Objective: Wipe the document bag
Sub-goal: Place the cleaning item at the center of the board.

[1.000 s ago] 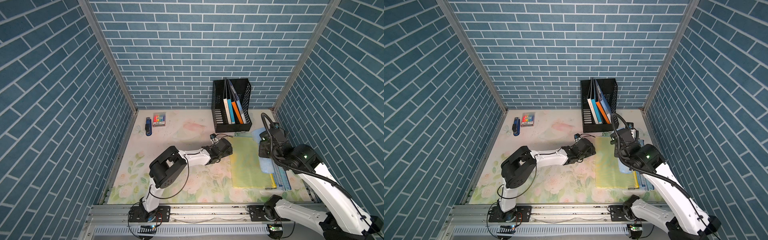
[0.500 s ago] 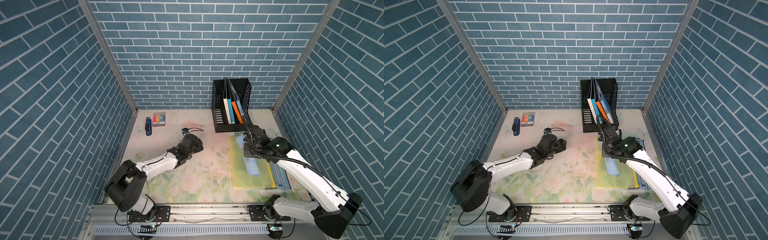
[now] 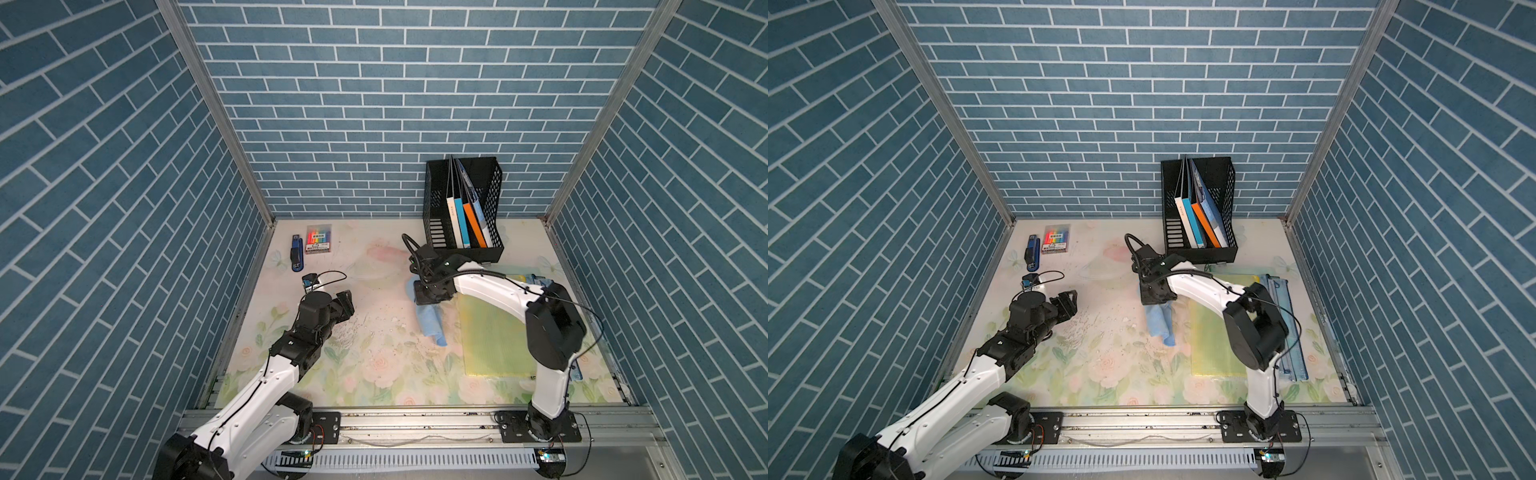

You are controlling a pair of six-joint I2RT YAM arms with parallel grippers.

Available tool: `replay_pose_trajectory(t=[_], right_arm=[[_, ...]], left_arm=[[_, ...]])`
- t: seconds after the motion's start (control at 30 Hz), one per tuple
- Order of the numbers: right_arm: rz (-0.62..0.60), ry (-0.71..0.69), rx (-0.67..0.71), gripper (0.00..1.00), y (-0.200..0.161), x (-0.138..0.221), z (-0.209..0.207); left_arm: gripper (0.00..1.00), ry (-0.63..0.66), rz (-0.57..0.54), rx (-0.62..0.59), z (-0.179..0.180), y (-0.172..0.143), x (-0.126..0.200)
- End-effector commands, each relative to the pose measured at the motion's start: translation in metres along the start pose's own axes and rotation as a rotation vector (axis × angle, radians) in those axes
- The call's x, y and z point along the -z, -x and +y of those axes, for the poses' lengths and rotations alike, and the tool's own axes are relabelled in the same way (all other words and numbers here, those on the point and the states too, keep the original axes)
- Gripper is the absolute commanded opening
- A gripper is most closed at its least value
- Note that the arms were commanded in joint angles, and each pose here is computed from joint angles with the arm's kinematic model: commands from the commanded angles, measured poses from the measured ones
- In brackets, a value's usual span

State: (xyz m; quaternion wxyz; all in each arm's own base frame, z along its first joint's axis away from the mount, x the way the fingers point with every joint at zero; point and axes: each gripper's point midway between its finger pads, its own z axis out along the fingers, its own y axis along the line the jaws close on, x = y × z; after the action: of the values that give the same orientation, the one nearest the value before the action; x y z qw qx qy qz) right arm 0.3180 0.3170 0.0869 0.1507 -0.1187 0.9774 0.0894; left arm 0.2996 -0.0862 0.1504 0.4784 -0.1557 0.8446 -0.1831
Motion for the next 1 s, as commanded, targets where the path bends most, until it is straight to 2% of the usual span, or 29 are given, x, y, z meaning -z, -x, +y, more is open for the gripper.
replay_pose_trajectory(t=[0.0,0.1,0.17,0.2,0.27,0.47,0.67,0.73,0.8,0.87,0.97], right_arm=[[-0.035,0.035,0.059,0.15,0.024,-0.005,0.031],[-0.008,0.009,0.048,0.3,0.023,-0.029,0.038],[-0.007,-0.001,0.064,0.4,0.023,-0.031,0.043],[-0.013,-0.005,0.087,0.52,0.023,-0.028,0.046],[-0.042,0.006,0.14,0.98,0.025,-0.014,0.056],[-0.146,-0.028,0.196,0.99,0.037,0.037,0.055],[-0.191,0.008,0.225,0.99,0.02,0.074,0.05],[-0.13,0.076,0.25,0.99,0.003,0.066,0.054],[-0.083,0.005,0.255,0.99,-0.003,0.06,0.044],[-0.201,-0.014,0.26,0.99,0.003,0.076,0.039],[-0.374,0.01,0.184,0.99,0.011,0.095,0.014]], left_arm=[[0.67,0.03,0.005,-0.012,0.012,-0.003,0.006],[0.69,0.035,-0.007,0.007,0.016,-0.002,0.009],[0.71,0.032,-0.013,0.013,0.016,0.0,0.011],[0.72,0.032,-0.013,0.014,0.016,0.0,0.011],[0.74,0.023,-0.012,0.012,0.015,0.0,0.01],[0.78,0.001,0.001,0.006,0.008,0.002,0.004],[0.82,0.009,-0.013,-0.032,0.006,0.015,-0.002],[0.83,0.013,-0.02,-0.031,0.008,0.017,-0.004],[0.83,0.009,-0.021,-0.029,0.008,0.018,-0.007],[0.84,0.006,-0.029,-0.038,0.006,0.022,-0.008],[0.89,0.036,-0.068,-0.066,0.013,0.032,-0.008]])
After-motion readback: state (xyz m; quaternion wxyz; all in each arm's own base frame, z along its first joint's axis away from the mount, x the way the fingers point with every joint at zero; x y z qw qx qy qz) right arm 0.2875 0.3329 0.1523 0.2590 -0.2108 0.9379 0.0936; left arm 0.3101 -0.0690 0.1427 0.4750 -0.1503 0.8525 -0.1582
